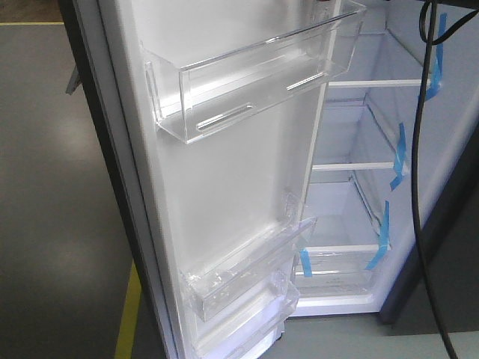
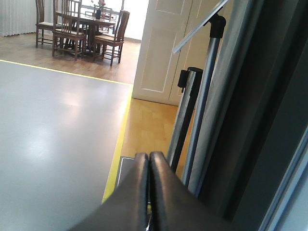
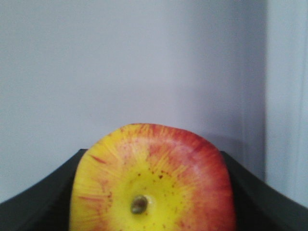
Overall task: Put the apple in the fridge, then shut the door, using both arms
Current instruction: 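Lower the apple into the top door bin and open the right gripper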
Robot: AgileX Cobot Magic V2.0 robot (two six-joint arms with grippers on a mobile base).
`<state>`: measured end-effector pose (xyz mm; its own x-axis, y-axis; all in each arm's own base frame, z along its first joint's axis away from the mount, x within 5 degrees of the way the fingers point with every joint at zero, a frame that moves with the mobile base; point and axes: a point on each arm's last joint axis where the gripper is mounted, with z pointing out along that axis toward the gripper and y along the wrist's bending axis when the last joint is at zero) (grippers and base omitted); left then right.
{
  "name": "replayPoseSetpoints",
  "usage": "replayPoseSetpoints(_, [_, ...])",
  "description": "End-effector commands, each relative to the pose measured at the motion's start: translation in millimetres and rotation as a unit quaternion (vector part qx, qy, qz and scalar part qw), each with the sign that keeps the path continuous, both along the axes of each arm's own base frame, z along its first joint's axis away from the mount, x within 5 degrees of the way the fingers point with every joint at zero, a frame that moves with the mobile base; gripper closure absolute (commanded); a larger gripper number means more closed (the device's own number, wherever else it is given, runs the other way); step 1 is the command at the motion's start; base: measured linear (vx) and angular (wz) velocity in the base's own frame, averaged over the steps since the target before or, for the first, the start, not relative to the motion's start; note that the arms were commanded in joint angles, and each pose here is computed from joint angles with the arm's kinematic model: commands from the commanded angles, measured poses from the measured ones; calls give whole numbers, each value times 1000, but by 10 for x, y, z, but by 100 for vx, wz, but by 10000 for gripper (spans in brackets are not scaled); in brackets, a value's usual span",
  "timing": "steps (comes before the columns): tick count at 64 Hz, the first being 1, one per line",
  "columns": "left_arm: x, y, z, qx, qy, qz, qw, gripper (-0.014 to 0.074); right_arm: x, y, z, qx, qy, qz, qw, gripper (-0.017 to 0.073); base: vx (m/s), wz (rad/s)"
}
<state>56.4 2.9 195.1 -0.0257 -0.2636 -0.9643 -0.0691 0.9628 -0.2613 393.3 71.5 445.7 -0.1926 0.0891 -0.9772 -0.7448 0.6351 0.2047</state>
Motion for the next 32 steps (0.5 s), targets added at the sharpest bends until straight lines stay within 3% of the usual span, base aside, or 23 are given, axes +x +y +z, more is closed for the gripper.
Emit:
replayPoseSetpoints(1, [1, 6, -18, -3, -33, 2, 999, 599, -182, -5, 328, 28, -45, 0, 999, 103, 0, 0])
replayPoseSetpoints(10, [1, 6, -18, -3, -33, 2, 999, 599, -173, -13, 329, 29, -45, -7, 999, 18, 0, 0])
replayPoseSetpoints(32, [1, 6, -18, -3, -33, 2, 999, 599, -162, -23, 335, 32, -47, -15, 998, 14, 0, 0])
